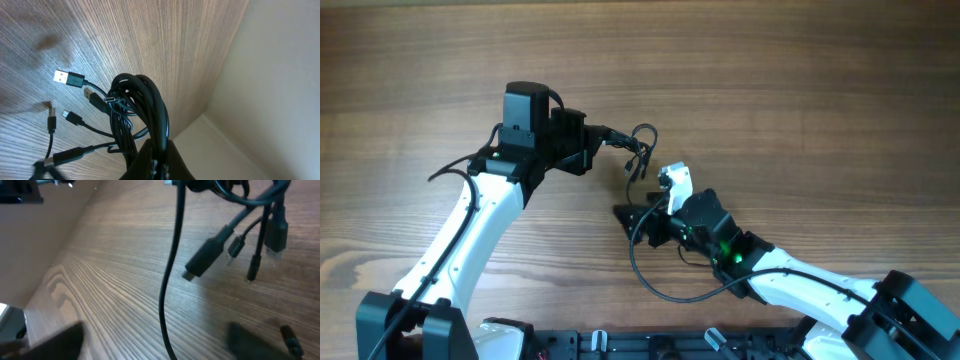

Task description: Untangle cables

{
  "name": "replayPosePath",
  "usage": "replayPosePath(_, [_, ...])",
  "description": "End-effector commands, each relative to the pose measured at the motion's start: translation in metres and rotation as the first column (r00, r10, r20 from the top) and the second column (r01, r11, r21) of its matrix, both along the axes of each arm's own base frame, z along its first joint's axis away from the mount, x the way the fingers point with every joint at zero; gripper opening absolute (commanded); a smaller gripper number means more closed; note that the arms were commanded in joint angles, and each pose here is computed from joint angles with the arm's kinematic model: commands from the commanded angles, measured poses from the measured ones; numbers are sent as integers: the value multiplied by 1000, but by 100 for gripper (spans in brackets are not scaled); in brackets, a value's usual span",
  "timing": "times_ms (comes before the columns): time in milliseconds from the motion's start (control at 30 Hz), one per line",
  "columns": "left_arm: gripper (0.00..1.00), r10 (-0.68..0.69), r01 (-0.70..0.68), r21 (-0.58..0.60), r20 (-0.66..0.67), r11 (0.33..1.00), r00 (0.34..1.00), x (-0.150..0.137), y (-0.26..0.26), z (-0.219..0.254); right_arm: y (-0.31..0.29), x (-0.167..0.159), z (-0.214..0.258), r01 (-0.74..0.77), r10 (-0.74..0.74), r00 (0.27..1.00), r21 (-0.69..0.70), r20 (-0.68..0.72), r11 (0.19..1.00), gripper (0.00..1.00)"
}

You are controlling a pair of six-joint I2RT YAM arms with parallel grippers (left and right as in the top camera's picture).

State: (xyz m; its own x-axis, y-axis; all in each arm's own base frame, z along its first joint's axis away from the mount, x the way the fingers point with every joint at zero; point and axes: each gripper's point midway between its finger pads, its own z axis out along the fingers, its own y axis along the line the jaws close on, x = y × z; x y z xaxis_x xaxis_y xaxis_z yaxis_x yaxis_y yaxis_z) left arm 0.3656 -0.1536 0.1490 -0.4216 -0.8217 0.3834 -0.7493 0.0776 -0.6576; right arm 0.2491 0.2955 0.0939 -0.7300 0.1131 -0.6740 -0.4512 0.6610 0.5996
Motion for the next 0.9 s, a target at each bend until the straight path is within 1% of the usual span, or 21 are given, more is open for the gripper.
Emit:
replayPosePath(0, [4, 5, -5, -15, -9, 1000, 1000, 1, -1, 1, -7, 22, 34, 99, -101, 995, 119, 15, 988, 100])
replayPosePath(67, [4, 6, -6, -15, -9, 1000, 1000, 1, -1, 1, -14, 28, 58, 157, -155, 988, 222, -25, 962, 100])
replayPosePath(100, [4, 6, -6, -15, -9, 1000, 1000, 1, -1, 1, -20, 29, 74, 194, -182, 981, 287, -68, 938, 100])
replayPosePath(167, [4, 6, -6, -15, -9, 1000, 1000, 1, -1, 1, -25, 22, 86, 284, -207, 951, 377, -232, 882, 100])
replayPosePath(200, [4, 6, -6, -15, -9, 1000, 1000, 1, -1, 1, -28, 14, 79, 366, -213, 898, 386, -385, 847, 100])
replayPosePath(233, [4, 6, -6, -15, -9, 1000, 1000, 1, -1, 1, -29, 4, 66, 428, -219, 838, 352, -499, 833, 100])
replayPosePath(267, [4, 6, -6, -15, -9, 1000, 1000, 1, -1, 1, -30, -6, 50, 473, -233, 777, 298, -585, 829, 100])
replayPosePath(333, [4, 6, -6, -15, -9, 1000, 1000, 1, -1, 1, -33, -25, 20, 547, -268, 642, 184, -719, 817, 100])
replayPosePath(367, [4, 6, -6, -15, -9, 1000, 1000, 1, -1, 1, -33, -35, 7, 567, -287, 585, 130, -759, 813, 100])
replayPosePath(400, [4, 6, -6, -15, -9, 1000, 1000, 1, -1, 1, -32, -40, -4, 595, -316, 546, 93, -775, 798, 100])
replayPosePath(467, [4, 6, -6, -14, -11, 1000, 1000, 0, -1, 0, -34, -40, -15, 656, -370, 493, 58, -787, 753, 100])
replayPosePath(533, [4, 6, -6, -13, -18, 1000, 1000, -1, -1, -1, -42, -34, -31, 745, -451, 414, 9, -790, 667, 100])
replayPosePath(567, [4, 6, -6, -11, -24, 1000, 1000, -2, 0, -2, -48, -30, -42, 791, -486, 354, -22, -799, 612, 100])
replayPosePath(633, [4, 6, -6, -7, -44, 1000, 999, -5, 0, -5, -55, -26, -57, 848, -515, 262, -60, -816, 527, 100])
replayPosePath(667, [4, 6, -6, -2, -66, 1000, 998, -9, 1, -8, -55, -20, -62, 858, -529, 267, -51, -806, 511, 94])
replayPosePath(733, [4, 6, -6, 5, -102, 1000, 995, -15, 2, -14, -46, -12, -63, 861, -508, 291, -10, -811, 509, 81])
replayPosePath(767, [4, -2, 4, 15, -109, 1000, 994, -18, 3, -16, -42, -8, -61, 858, -494, 308, 13, -813, 513, 70])
replayPosePath(867, [4, -49, 53, 47, -74, 998, 996, -19, 3, -16, -38, -1, -53, 841, -499, 379, 65, -779, 538, 34])
